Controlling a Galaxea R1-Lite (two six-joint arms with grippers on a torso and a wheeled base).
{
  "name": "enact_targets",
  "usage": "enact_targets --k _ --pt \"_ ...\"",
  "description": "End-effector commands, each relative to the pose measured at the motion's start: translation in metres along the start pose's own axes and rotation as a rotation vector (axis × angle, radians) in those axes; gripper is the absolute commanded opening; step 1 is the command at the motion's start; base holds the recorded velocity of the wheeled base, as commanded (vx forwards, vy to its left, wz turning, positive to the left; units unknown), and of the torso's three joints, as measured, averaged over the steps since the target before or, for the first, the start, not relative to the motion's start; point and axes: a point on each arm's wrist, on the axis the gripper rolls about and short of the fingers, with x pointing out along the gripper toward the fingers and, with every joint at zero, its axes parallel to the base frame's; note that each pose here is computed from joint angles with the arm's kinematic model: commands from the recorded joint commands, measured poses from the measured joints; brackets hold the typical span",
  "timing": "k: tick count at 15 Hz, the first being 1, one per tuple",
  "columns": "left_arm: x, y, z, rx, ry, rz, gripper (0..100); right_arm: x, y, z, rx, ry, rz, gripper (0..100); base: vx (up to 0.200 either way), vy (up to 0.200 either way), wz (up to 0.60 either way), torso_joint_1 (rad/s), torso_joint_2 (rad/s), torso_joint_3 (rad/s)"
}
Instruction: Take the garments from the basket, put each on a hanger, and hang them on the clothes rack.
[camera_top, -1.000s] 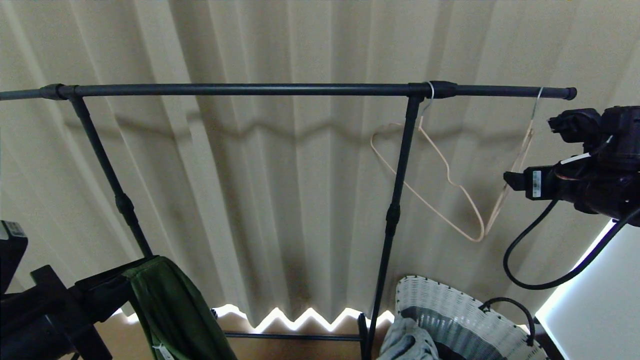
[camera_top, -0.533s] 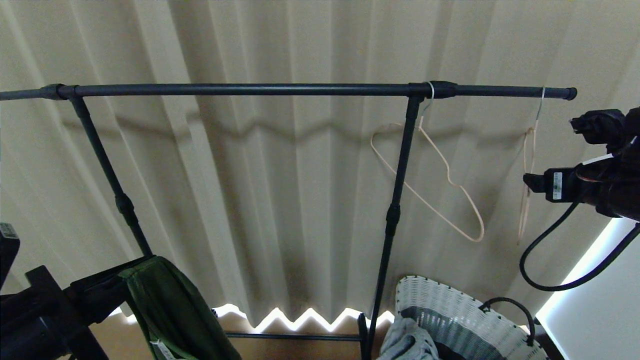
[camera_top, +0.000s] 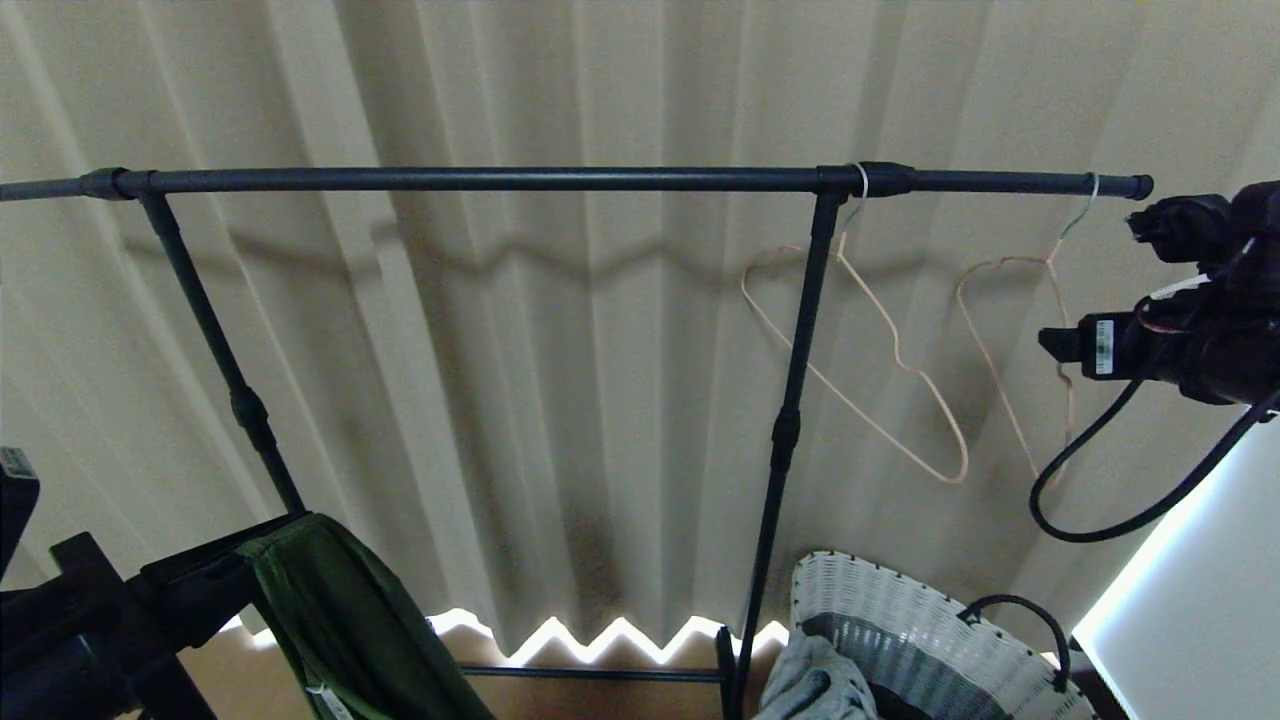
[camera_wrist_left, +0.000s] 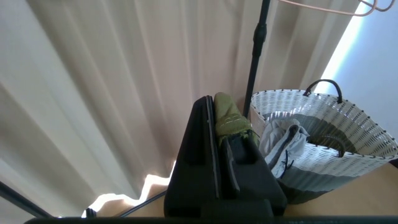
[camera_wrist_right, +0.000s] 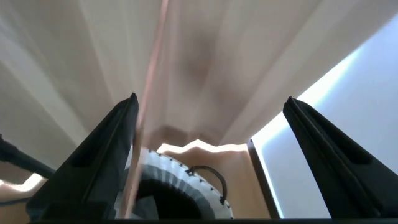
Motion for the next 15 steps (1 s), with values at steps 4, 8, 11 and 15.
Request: enact_targets --k 4,8,11,15 --pt "0.0 0.0 0.0 0.0 -0.001 0.0 0 0.031 0.022 0.002 0.023 0.053 0.014 100 0.0 0.0 0.0 0.0 0.0 0.0" --pt "0.0 0.0 0.001 0.0 -0.002 0.0 0 0.03 0.021 -0.001 0.033 0.076 0.011 100 0.0 0.0 0.0 0.0 0.0 0.0" --pt "0.0 0.0 0.001 0.001 -0.004 0.001 0 0.028 0.02 -0.005 0.041 0.093 0.01 100 0.0 0.0 0.0 0.0 0.0 0.0" --pt "-0.001 0.0 0.002 0.003 -0.012 0.001 0 0.022 0.017 -0.009 0.039 0.099 0.007 100 0.0 0.0 0.0 0.0 0.0 0.0"
